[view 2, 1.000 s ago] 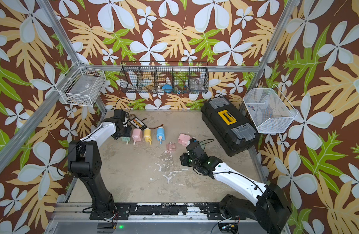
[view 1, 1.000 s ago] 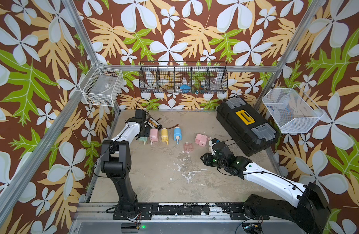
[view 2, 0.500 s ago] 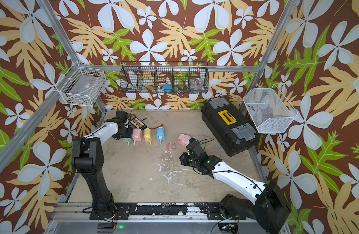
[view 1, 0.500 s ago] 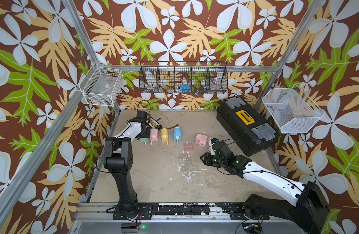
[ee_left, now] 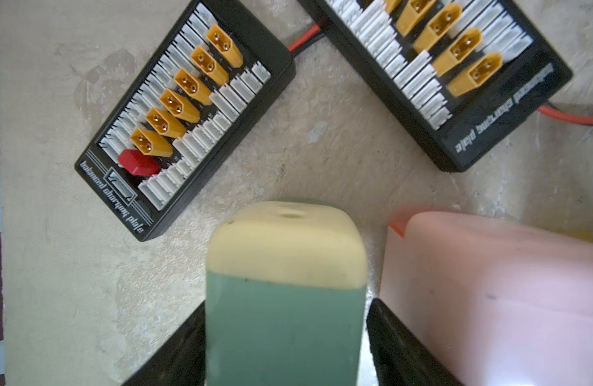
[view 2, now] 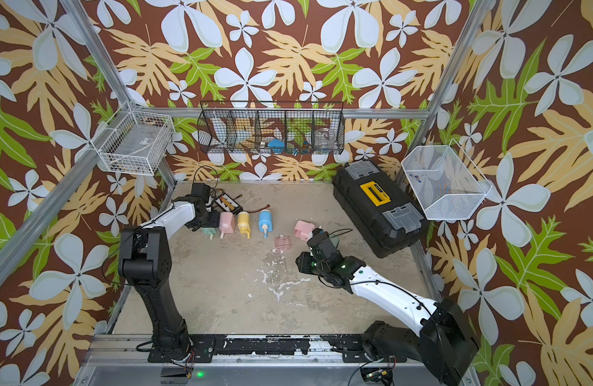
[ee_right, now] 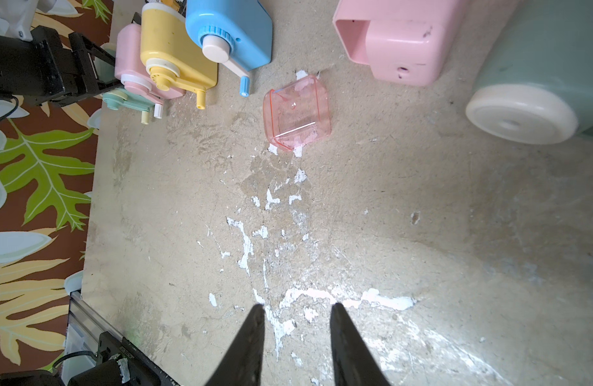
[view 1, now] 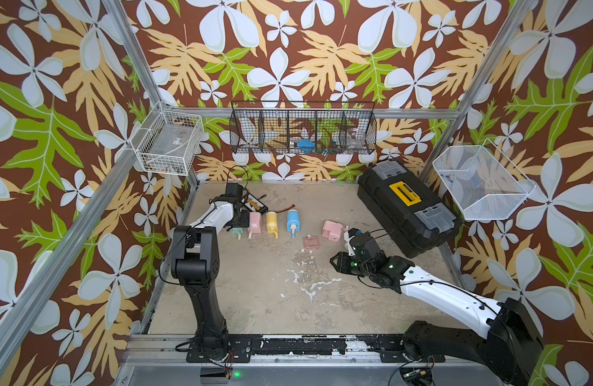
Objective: Put the tray back into the pencil sharpener
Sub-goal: Place the pencil sharpener at the center of the board.
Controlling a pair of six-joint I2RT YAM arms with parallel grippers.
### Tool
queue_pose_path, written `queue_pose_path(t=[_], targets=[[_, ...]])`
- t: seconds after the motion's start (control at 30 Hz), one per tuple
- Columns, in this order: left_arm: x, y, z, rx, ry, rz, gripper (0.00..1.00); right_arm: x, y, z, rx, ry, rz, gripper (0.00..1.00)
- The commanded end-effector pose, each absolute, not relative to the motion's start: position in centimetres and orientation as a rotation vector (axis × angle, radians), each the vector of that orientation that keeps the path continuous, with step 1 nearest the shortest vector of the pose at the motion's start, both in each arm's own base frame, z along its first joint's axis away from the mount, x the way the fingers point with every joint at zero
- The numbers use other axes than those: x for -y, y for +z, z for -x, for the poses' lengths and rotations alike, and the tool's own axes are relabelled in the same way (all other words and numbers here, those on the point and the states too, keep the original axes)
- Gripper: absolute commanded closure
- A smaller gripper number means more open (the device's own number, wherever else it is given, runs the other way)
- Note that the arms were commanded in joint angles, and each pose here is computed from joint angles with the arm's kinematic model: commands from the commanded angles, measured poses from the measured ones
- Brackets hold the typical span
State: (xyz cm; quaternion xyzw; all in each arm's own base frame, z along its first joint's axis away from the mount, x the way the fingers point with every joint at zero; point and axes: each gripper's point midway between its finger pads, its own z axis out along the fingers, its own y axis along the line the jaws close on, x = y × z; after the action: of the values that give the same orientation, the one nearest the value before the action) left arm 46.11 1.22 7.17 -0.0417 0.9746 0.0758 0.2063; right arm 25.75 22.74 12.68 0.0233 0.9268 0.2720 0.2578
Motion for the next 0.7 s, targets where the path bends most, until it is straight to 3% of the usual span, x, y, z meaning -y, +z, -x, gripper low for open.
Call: queue_pose_path(t=[0.0,0.4,0.67], targets=[[-1.7,8.2,-46.3,-2.695,0.240,0.119,0.24,-23.0,13.2,-26.0,-2.494,0.760,-0.063,0.64],[-3.5,18.4,-46.9,-2.455,0.282,0.184,0.21,-22.6,13.6,-26.5,-2.503,0.686,-0.029,0.62],[-0.3,23.7,-44.2,-2.312,0.015,0.150,0.28,-20.4,14.4,-28.9,-2.528,0.488,0.055,0.62]])
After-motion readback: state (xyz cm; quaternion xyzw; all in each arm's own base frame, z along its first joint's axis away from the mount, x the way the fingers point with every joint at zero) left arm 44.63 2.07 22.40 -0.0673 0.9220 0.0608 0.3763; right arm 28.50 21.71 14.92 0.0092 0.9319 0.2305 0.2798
